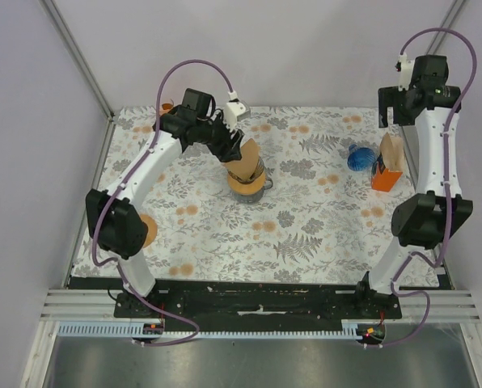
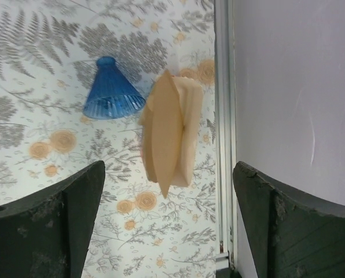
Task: Place the coffee filter in the dripper
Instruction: Place the coffee filter at the coffee filter holder.
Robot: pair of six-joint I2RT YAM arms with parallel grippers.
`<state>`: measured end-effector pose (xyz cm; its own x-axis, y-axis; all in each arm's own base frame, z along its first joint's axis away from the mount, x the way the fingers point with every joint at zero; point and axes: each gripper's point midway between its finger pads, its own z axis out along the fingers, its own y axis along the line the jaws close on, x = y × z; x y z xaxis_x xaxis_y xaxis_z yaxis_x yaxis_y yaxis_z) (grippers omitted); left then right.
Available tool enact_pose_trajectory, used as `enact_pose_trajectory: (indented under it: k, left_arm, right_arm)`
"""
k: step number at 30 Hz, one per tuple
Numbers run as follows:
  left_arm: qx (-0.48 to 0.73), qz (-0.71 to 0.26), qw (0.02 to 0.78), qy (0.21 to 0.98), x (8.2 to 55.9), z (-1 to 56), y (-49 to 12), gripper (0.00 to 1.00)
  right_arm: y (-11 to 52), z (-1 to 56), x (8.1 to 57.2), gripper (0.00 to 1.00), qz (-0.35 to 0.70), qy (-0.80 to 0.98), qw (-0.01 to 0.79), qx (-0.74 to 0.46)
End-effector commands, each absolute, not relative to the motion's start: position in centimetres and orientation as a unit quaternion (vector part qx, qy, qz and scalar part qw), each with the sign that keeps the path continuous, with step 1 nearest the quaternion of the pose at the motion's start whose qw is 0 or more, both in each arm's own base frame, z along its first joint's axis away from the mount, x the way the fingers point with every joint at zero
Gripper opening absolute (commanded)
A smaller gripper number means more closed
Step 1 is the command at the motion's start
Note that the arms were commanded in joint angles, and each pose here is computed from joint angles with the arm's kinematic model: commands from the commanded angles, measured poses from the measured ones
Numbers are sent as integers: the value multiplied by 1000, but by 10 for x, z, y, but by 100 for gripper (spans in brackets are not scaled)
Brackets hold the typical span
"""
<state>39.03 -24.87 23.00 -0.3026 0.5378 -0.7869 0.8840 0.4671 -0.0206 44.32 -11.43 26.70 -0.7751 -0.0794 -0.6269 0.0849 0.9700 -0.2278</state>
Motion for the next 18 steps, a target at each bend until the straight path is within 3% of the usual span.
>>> enact_pose_trajectory:
  k: [1, 4, 5, 10, 11, 18]
  left_arm:
    - [476, -242, 385, 752, 400, 231, -267, 64]
    - [482, -246, 379, 751, 401, 224, -274, 60]
    - [482, -246, 378, 751, 402, 222, -276, 54]
    - [466, -263, 385, 752, 403, 235, -283, 7]
    - [463, -265, 389, 751, 401, 241, -283, 2]
    - [444, -285, 411, 743, 379, 285, -278, 2]
  right_arm:
    - [-77, 322, 438, 98, -80, 902, 424, -23]
    - [-62, 330, 435, 98, -63, 895, 439, -39]
    - [-58, 331, 435, 98, -57, 894, 442, -43]
    - [-46, 339, 430, 98, -38, 888, 456, -54]
    - [-44, 339, 430, 98, -36, 887, 456, -56]
    - [-23, 344, 424, 98, -21, 880, 466, -87]
